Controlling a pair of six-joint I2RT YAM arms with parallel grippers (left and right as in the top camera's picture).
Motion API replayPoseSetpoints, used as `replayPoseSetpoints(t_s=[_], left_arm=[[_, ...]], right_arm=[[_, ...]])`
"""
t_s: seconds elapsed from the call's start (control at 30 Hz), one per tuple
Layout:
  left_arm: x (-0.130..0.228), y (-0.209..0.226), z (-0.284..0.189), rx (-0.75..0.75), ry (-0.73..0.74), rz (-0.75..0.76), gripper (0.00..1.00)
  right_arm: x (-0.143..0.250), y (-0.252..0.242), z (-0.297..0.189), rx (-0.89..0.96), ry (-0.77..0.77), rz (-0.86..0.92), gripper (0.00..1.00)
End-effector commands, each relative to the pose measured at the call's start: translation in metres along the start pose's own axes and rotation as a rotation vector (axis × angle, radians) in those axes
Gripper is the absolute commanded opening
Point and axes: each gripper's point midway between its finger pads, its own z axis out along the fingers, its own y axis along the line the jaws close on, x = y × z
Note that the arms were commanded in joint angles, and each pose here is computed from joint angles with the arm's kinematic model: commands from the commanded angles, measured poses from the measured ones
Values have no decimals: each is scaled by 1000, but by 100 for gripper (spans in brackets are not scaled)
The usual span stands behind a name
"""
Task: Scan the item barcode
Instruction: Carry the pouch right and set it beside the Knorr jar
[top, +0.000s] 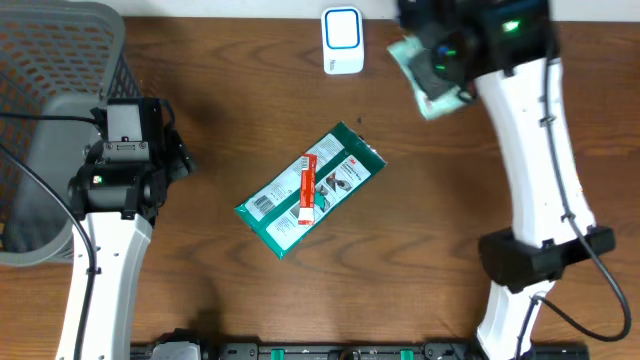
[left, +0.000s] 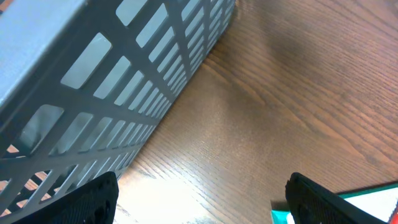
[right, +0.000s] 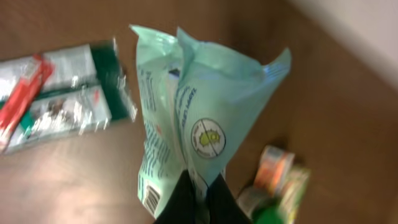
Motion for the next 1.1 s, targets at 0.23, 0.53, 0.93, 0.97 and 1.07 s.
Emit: replayPoseSetpoints(t_s=[0.23, 0.53, 0.93, 0.97, 1.07], left_arm=[[-5, 3, -3, -11, -15, 1, 87], [-5, 3, -3, -10, -16, 0, 87], [-5, 3, -3, -10, -16, 0, 87], [-5, 3, -3, -10, -16, 0, 87], [-5, 3, -3, -10, -16, 0, 87]], right_arm=[[80, -45, 79, -134, 291, 336, 1], [165, -58, 160, -157, 489, 459, 1], [217, -73, 208, -105, 512, 543, 1], [217, -74, 211, -99, 507, 543, 1], [217, -75, 214, -93, 498, 543, 19]])
